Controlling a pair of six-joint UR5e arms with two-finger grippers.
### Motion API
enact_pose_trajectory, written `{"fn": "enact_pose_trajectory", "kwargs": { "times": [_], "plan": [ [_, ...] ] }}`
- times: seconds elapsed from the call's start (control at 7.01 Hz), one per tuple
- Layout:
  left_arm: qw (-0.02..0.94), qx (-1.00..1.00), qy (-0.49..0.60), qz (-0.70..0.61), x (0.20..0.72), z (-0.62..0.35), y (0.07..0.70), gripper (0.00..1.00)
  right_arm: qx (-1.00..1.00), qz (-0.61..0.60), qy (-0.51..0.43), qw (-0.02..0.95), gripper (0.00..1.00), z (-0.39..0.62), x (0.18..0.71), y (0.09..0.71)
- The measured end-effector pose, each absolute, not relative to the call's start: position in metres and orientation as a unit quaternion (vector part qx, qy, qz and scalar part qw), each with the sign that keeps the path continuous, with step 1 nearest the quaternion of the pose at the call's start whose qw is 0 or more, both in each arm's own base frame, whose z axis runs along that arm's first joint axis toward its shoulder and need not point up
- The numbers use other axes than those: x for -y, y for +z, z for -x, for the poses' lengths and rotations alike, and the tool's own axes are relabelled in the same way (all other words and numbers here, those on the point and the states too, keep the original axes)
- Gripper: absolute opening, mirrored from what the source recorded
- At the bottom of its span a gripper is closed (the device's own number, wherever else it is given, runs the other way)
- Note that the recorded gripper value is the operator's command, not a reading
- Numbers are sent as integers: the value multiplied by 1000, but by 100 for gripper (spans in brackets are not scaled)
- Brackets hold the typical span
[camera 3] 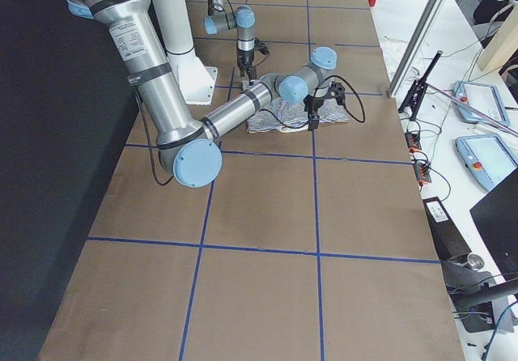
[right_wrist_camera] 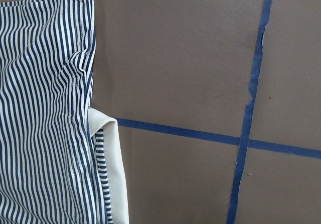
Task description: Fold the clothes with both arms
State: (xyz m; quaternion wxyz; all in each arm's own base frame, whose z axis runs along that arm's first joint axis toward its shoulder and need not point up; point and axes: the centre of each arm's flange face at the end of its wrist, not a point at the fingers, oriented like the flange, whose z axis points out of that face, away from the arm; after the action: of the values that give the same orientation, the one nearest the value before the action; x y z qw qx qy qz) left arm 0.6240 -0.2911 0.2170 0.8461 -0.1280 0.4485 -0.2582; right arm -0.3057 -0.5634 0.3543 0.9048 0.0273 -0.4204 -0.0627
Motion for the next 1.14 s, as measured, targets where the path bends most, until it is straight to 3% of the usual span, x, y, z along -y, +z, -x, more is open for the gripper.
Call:
{"fn": "enact_pose_trajectory", "kwargs": {
  "times": [0.57,0.71,1.14],
  "plan": [
    [846,-446,-262,128,286,-628,218,85,419,-27,-62,905,100,306,564,355],
    [847,-445,-262,127,286,-629,219,69,419,-27,-62,905,100,306,564,356],
    [846,-446,-264,124,286,-629,218,0,419,-26,-63,906,100,306,564,357]
  ]
}}
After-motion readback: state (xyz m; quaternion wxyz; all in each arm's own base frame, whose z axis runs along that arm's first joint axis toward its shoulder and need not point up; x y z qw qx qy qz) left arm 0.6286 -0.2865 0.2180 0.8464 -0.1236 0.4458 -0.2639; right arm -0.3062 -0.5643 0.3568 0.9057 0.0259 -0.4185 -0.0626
